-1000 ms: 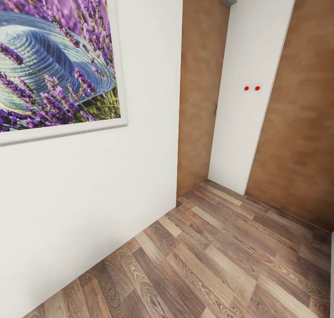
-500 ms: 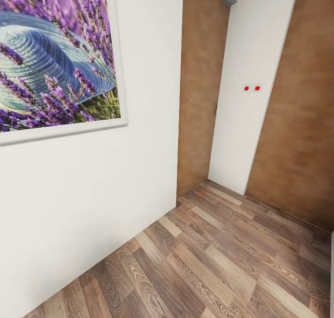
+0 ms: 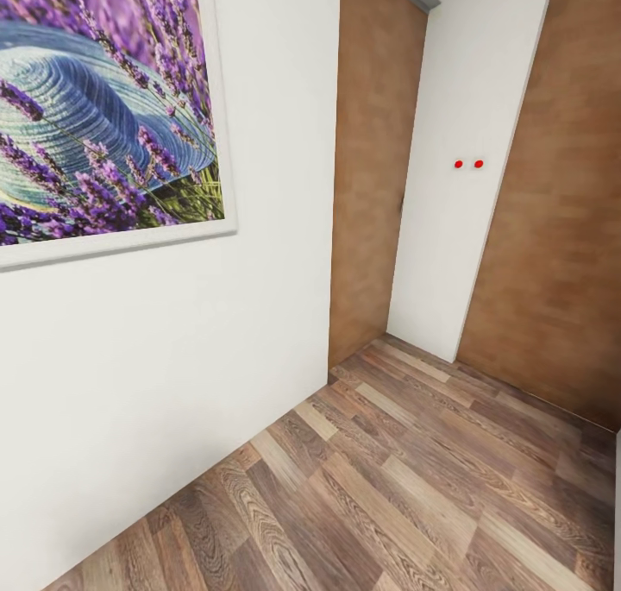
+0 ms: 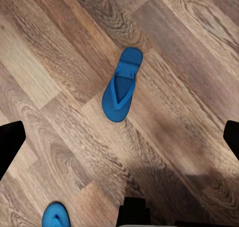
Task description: In the bedroom, move the book from the bed onto either nightstand, and place the two sandals side by side next to the bed.
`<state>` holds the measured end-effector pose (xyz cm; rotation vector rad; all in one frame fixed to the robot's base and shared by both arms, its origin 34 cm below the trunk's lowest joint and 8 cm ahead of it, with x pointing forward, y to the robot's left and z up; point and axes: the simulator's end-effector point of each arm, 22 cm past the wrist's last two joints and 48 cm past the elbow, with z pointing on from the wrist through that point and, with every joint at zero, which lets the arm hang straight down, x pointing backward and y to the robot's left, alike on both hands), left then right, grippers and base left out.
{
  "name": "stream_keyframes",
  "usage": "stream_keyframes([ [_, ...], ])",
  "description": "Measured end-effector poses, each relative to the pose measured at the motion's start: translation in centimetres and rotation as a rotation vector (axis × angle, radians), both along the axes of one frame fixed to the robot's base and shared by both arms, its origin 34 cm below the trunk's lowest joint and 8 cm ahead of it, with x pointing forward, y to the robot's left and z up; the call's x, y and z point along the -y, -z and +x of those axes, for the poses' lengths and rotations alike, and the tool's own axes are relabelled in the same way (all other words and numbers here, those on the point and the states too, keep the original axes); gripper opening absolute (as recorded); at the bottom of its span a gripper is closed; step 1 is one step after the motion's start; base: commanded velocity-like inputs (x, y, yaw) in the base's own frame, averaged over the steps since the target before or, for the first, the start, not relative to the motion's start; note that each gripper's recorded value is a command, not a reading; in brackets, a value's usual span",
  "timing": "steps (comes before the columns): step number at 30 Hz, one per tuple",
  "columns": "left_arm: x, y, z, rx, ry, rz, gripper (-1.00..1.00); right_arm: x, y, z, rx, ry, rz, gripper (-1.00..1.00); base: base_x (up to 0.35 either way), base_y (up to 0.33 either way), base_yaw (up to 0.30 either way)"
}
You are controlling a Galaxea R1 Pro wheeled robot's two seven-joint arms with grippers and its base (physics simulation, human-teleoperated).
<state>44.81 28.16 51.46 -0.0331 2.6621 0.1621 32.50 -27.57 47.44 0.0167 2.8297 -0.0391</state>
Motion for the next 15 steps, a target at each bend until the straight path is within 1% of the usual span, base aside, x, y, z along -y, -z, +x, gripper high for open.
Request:
stream_keyframes([
  [1, 0.0, 0.0, 0.0, 0.001, 0.0, -0.001, 1.0, 0.6, -0.2, 0.3, -0.004, 0.006, -0.002, 1.0, 0.0, 0.0, 0.0],
  [2, 0.0, 0.0, 0.0, 0.001, 0.0, -0.002, 1.0, 1.7, -0.7, 1.1, -0.006, 0.024, 0.007, 1.0, 0.0, 0.0, 0.0],
  [3, 0.1, 0.0, 0.0, 0.001, -0.001, -0.002, 1.0, 2.1, -0.9, 1.6, -0.004, 0.036, 0.02, 1.0, 0.0, 0.0, 0.0],
  [4, 0.1, 0.0, 0.0, 0.001, -0.001, -0.003, 1.0, 2.2, -1.5, 2.5, 0.008, 0.063, 0.069, 1.0, 0.0, 0.0, 0.0],
  [5, 0.1, 0.0, 0.0, 0.001, -0.001, -0.005, 1.0, 1.8, -2.2, 3.5, 0.028, 0.1, 0.14, 1.0, 0.0, 0.0, 0.0],
  [7, 0.1, 0.1, 0.0, 0.0, -0.002, -0.006, 1.0, 1.7, -2.9, 4.5, 0.053, 0.131, 0.217, 1.0, 0.0, 0.0, 0.0],
  [8, 0.2, 0.1, 0.0, 0.0, -0.001, -0.008, 1.0, 1.7, -4.3, 6.0, 0.095, 0.163, 0.332, 1.0, 0.0, 0.0, 0.0],
  [12, 0.2, 0.0, 0.1, 0.008, -0.001, -0.01, 1.0, 2.0, -6.4, 7.5, 0.15, 0.176, 0.465, 1.0, 0.0, 0.0, 0.0],
  [15, 0.3, -0.1, 0.3, 0.02, -0.002, -0.011, 1.0, 2.1, -7.8, 8.2, 0.181, 0.169, 0.539, 1.0, 0.0, 0.0, 0.0],
])
